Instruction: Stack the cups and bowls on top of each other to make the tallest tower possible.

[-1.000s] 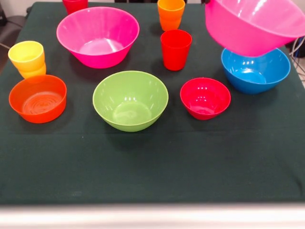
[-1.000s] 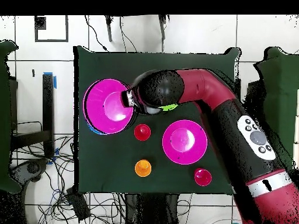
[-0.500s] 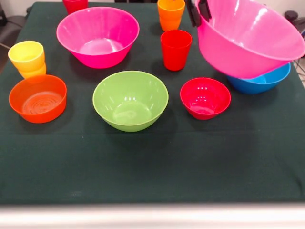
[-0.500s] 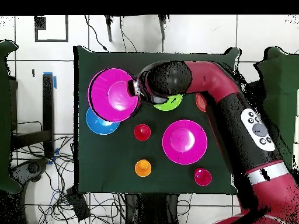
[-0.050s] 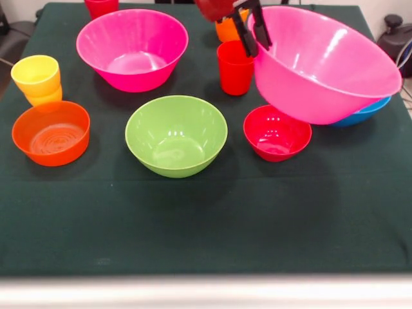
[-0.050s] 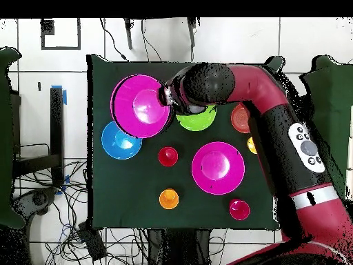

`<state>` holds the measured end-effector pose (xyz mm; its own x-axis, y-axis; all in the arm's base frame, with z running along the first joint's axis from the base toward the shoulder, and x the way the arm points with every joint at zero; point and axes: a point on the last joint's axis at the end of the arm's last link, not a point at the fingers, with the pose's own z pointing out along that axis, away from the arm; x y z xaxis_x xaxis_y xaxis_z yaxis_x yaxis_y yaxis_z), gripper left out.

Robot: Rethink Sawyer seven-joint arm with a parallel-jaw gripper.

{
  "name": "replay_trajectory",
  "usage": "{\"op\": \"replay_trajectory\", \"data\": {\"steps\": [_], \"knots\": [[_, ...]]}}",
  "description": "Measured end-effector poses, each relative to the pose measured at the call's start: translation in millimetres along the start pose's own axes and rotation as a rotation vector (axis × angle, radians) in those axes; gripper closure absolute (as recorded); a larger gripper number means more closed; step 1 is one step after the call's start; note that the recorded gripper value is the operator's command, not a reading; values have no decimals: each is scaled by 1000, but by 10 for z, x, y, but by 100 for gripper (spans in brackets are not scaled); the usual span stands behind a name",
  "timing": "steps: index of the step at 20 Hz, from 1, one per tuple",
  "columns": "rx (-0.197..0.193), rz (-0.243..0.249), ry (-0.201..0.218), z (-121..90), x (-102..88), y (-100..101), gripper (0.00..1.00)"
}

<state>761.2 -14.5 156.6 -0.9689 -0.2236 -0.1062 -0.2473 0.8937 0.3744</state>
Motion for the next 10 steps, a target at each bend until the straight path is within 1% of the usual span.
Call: {"op": "replay_trajectory", "data": {"steps": [2,3,5,10], "knots": [[-2,-10,2,5,-22,-38,100],[-7,-28,2,13,-67,-107,100],[-10,-39,-1,19,-97,-150,100],[-10,-63,-24,29,-190,-274,100]]}}
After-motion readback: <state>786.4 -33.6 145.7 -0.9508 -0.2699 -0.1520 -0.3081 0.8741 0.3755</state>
